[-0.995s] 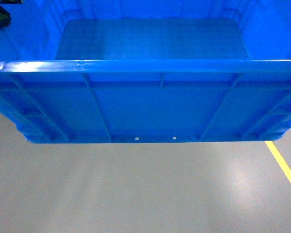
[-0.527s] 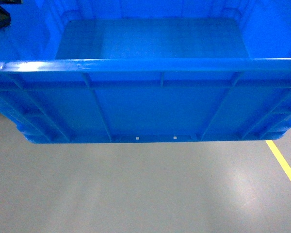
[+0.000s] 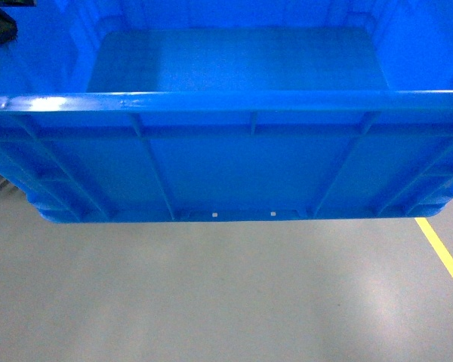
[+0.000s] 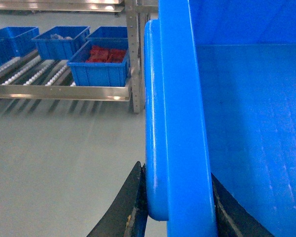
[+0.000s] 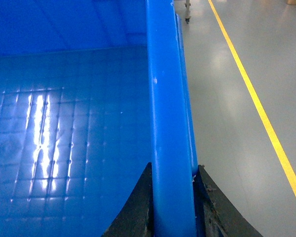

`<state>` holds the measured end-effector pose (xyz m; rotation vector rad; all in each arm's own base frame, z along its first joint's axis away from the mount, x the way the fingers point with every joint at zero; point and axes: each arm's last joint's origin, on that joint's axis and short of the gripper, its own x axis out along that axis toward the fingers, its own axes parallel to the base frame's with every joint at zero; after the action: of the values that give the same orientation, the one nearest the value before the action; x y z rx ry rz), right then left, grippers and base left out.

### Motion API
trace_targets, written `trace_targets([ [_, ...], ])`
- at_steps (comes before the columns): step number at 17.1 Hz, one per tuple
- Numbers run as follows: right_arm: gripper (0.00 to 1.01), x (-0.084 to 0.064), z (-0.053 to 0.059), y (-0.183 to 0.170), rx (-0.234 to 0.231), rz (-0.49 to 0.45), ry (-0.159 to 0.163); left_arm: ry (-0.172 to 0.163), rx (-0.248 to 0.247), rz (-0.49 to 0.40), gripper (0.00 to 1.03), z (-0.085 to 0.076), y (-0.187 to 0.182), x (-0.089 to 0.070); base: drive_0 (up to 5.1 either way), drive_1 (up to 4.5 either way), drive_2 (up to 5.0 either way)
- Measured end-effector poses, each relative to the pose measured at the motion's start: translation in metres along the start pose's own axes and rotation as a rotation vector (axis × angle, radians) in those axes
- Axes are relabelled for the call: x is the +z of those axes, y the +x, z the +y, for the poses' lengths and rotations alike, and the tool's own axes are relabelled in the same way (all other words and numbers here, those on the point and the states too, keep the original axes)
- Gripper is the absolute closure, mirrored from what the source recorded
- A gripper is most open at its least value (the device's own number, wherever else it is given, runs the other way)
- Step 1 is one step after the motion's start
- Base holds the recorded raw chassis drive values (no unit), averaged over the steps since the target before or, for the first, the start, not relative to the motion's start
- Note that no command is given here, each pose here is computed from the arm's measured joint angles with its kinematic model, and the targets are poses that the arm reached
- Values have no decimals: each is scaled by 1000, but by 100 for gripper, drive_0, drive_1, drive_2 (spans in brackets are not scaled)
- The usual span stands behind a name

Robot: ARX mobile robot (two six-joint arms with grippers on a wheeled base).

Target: Place box next to blue box on left shelf

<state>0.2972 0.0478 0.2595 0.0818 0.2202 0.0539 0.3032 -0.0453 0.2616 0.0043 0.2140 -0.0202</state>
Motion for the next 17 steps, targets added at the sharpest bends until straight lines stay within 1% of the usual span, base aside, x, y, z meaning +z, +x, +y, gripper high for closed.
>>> trace_targets([
  [17,87,0,0,0,-1,-1,0,0,-1,2,81,0,0,0,1,433,-430],
])
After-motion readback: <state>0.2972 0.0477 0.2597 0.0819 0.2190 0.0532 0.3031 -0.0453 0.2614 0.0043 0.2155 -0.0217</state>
